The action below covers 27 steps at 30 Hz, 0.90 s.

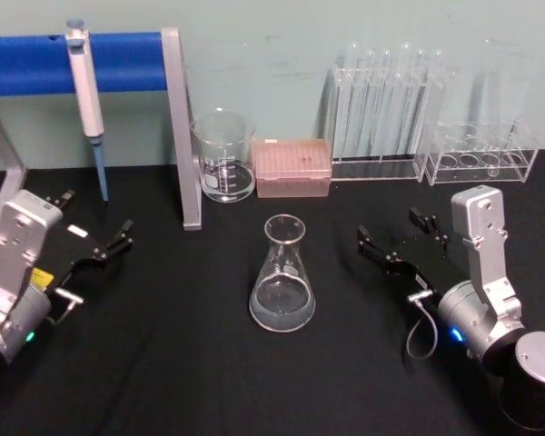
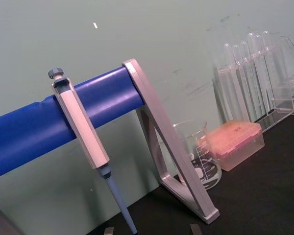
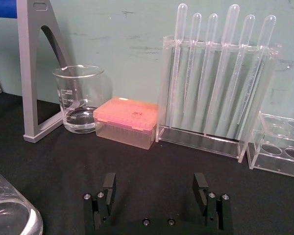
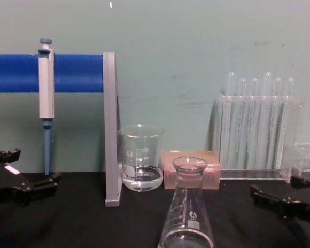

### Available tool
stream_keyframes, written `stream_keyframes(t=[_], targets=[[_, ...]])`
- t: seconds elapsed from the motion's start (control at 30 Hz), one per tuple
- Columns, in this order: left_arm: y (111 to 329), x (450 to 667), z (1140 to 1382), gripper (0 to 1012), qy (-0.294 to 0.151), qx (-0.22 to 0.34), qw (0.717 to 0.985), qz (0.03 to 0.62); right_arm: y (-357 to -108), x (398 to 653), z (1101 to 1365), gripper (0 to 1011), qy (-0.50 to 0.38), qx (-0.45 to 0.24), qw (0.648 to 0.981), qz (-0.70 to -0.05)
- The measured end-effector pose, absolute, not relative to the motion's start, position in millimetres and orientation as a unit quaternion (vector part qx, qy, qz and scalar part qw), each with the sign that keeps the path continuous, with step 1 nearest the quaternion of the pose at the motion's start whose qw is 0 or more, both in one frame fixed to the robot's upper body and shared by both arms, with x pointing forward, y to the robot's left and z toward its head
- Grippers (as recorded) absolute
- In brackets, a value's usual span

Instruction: Grasp the erlenmeyer flask with one hand, shake it three times, then place it back.

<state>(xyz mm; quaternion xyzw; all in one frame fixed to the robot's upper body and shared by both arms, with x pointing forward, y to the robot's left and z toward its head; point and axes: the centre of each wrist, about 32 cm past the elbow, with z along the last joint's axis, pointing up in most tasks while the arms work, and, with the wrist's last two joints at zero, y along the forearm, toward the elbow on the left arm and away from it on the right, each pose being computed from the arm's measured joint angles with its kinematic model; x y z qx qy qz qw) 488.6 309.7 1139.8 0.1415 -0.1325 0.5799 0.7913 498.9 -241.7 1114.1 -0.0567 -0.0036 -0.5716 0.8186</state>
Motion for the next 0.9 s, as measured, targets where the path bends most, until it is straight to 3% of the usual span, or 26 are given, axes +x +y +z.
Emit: stream_keyframes(t=[0.9], targets=[[309.7, 488.6, 1139.8, 1001, -0.132, 0.141, 0.791, 0.580, -241.8, 498.8, 1114.3, 1002, -0.003, -0.055, 0.819, -0.572]])
